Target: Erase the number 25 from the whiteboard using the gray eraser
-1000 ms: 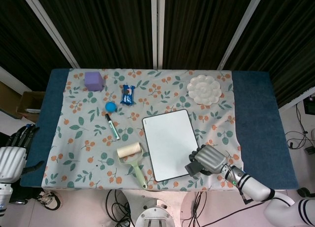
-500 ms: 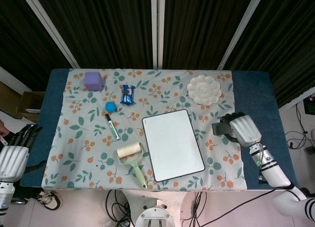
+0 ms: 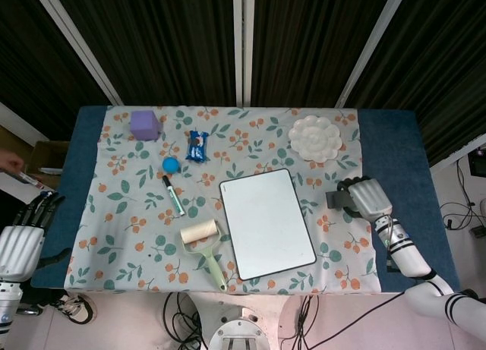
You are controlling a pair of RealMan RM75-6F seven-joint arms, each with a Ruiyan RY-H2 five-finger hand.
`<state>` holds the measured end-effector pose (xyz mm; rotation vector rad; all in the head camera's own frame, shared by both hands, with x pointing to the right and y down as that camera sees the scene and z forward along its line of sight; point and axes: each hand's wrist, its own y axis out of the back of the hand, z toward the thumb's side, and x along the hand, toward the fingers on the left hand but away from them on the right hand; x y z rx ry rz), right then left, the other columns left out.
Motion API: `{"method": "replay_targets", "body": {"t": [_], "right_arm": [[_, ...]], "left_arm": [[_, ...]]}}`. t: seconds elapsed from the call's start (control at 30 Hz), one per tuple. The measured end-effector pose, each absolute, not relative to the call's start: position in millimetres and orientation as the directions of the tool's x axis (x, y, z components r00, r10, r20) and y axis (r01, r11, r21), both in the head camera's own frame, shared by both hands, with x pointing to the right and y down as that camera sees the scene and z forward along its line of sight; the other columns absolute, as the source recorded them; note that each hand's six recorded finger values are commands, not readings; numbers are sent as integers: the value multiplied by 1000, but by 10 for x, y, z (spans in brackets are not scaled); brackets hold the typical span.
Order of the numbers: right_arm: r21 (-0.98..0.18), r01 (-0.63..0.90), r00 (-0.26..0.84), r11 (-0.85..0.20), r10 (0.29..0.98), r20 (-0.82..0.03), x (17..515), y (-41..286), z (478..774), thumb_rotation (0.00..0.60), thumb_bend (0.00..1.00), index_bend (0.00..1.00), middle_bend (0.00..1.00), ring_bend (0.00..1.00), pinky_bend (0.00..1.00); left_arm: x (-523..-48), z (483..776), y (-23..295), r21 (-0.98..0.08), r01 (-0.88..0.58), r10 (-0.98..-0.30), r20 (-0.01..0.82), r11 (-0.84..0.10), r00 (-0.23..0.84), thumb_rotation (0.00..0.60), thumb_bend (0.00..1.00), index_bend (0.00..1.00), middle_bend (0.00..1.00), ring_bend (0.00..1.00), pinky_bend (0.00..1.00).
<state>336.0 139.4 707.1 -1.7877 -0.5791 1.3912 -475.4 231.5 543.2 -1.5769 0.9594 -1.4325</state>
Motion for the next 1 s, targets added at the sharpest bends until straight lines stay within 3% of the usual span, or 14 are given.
{"method": "replay_targets", "body": {"t": [0.07, 0.13, 0.37, 0.63, 0.77, 1.0], "right_arm": [[-780, -131, 295, -611, 728, -619, 3377, 1422, 7107, 600, 65, 23, 56, 33, 106], [-760, -158, 290, -630, 706, -646, 3403, 1447, 7130, 600, 12, 0, 0, 0, 7], [-791, -111, 292, -602, 741, -605, 3437, 1429, 6955, 600, 0, 0, 0, 0, 0], [-891, -33, 276, -453, 853, -444, 3648, 1504, 6372, 600, 0, 0, 0, 0, 0], [-923, 11, 189, -384, 907, -375, 3959, 1740, 6008, 600, 0, 0, 0, 0, 0], [-927, -22, -18, -374, 927, -374, 4515, 2127, 5727, 600, 0, 0, 0, 0, 0]], "left_arm": [[-4748, 5433, 2311, -913, -28, -911, 404, -407, 80, 600, 0, 88, 84, 59, 166], [-4740, 5435, 2305, -913, -28, -911, 404, -407, 83, 600, 0, 88, 84, 60, 166], [-4733, 5423, 2299, -915, -28, -913, 398, -402, 84, 600, 0, 88, 84, 60, 166], [-4744, 5389, 2309, -920, -35, -919, 386, -389, 77, 600, 0, 88, 84, 60, 166], [-4743, 5361, 2302, -923, -36, -922, 380, -383, 78, 600, 0, 88, 84, 59, 166], [-4787, 5352, 2270, -927, -12, -926, 373, -374, 58, 600, 0, 88, 84, 59, 166]]}}
